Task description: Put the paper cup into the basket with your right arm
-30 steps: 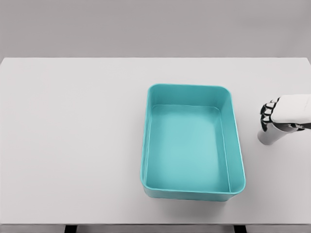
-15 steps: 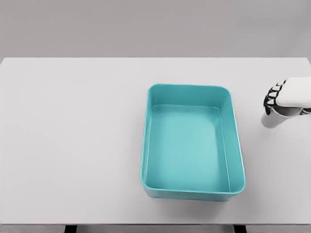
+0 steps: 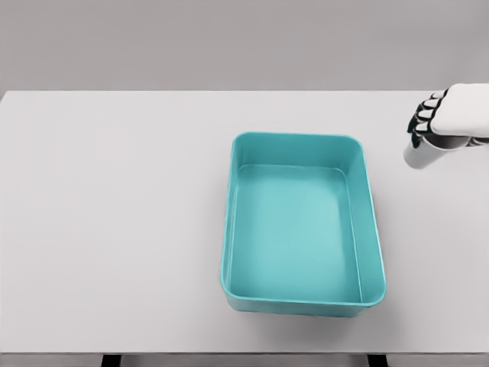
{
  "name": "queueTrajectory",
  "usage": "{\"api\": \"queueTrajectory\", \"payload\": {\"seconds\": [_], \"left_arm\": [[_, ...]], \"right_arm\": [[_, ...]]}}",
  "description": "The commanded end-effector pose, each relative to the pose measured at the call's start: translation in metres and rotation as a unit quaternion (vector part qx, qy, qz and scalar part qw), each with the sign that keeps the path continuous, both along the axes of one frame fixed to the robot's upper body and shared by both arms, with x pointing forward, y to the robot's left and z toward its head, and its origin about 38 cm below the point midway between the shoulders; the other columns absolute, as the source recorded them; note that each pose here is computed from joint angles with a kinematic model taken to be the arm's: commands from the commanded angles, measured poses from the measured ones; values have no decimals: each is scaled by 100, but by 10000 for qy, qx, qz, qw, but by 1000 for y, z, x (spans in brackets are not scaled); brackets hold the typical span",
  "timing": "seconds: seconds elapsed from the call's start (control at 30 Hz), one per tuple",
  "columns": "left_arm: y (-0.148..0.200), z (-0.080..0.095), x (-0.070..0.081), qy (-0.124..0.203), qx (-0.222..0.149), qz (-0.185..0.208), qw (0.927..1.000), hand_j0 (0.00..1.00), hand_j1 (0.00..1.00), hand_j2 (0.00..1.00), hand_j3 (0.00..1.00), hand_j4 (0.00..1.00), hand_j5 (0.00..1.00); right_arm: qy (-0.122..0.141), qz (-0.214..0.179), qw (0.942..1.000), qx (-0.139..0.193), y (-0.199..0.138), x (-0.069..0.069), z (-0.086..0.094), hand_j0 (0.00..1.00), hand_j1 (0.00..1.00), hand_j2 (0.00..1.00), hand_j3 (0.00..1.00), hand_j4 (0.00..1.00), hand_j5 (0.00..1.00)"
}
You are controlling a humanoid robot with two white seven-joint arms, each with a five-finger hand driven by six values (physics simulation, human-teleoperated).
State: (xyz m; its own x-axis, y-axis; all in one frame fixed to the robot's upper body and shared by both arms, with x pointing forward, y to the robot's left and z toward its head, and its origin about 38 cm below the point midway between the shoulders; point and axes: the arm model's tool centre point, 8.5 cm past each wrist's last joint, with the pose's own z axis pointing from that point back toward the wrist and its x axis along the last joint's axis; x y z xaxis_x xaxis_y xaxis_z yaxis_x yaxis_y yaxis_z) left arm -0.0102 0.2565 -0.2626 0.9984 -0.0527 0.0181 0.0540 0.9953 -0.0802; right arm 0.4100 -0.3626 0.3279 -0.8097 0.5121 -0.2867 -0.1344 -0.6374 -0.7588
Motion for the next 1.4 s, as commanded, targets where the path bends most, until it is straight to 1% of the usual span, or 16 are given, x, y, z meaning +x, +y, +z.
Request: {"api": "queueTrajectory", "payload": {"seconds": [0.0, 0.1, 0.2, 0.27, 0.4, 0.63, 0.67, 0.87, 1.03, 1.2, 1.27, 1.3, 1.37], "left_arm": [[0, 0, 0, 6, 0, 3, 10000, 100, 100, 100, 100, 100, 100], [0, 0, 0, -2, -1, 2, 10000, 100, 100, 100, 100, 100, 100], [0, 0, 0, -2, -1, 2, 10000, 100, 100, 100, 100, 100, 100], [0, 0, 0, -2, -1, 2, 10000, 100, 100, 100, 100, 100, 100], [0, 0, 0, -2, -1, 2, 10000, 100, 100, 100, 100, 100, 100], [0, 0, 0, 6, 0, 3, 10000, 100, 100, 100, 100, 100, 100], [0, 0, 0, 6, 0, 3, 10000, 100, 100, 100, 100, 100, 100], [0, 0, 0, -2, -1, 2, 10000, 100, 100, 100, 100, 100, 100], [0, 0, 0, -2, -1, 2, 10000, 100, 100, 100, 100, 100, 100], [0, 0, 0, -1, -1, -5, 10000, 100, 100, 100, 100, 100, 100], [0, 0, 0, -2, -1, 2, 10000, 100, 100, 100, 100, 100, 100], [0, 0, 0, -2, -1, 2, 10000, 100, 100, 100, 100, 100, 100], [0, 0, 0, -2, -1, 2, 10000, 100, 100, 100, 100, 100, 100]], "right_arm": [[-20, 53, 10000, 33, 5, 2, 2, 60, 60, 60, 60, 60, 60], [-147, 161, 9997, 113, 14, 6, 10, 60, 60, 60, 60, 60, 60], [-167, 256, 9994, 133, 20, 6, 11, 60, 60, 60, 60, 60, 60], [-238, 326, 9991, 154, 26, 8, 17, 60, 60, 60, 60, 60, 60], [-302, 462, 9983, 169, 38, 11, 22, 60, 60, 60, 60, 60, 60], [-323, 695, 9969, 205, 56, 13, 23, 60, 60, 60, 60, 60, 60], [-385, 713, 9964, 232, 58, 14, 28, 60, 60, 60, 60, 60, 60], [-410, 994, 9937, 325, 81, 18, 29, 60, 60, 60, 60, 60, 60], [-360, 1177, 9918, 356, 97, 20, 24, 60, 60, 60, 60, 60, 60], [-206, 1417, 9888, 422, 117, 19, 11, 60, 60, 60, 60, 60, 60], [-168, 1476, 9879, 449, 122, 18, 8, 60, 60, 60, 60, 60, 60], [-146, 1517, 9870, 512, 124, 17, 5, 60, 60, 60, 60, 60, 60], [-78, 1515, 9870, 523, 124, 16, -1, 60, 60, 60, 60, 60, 60]]}}
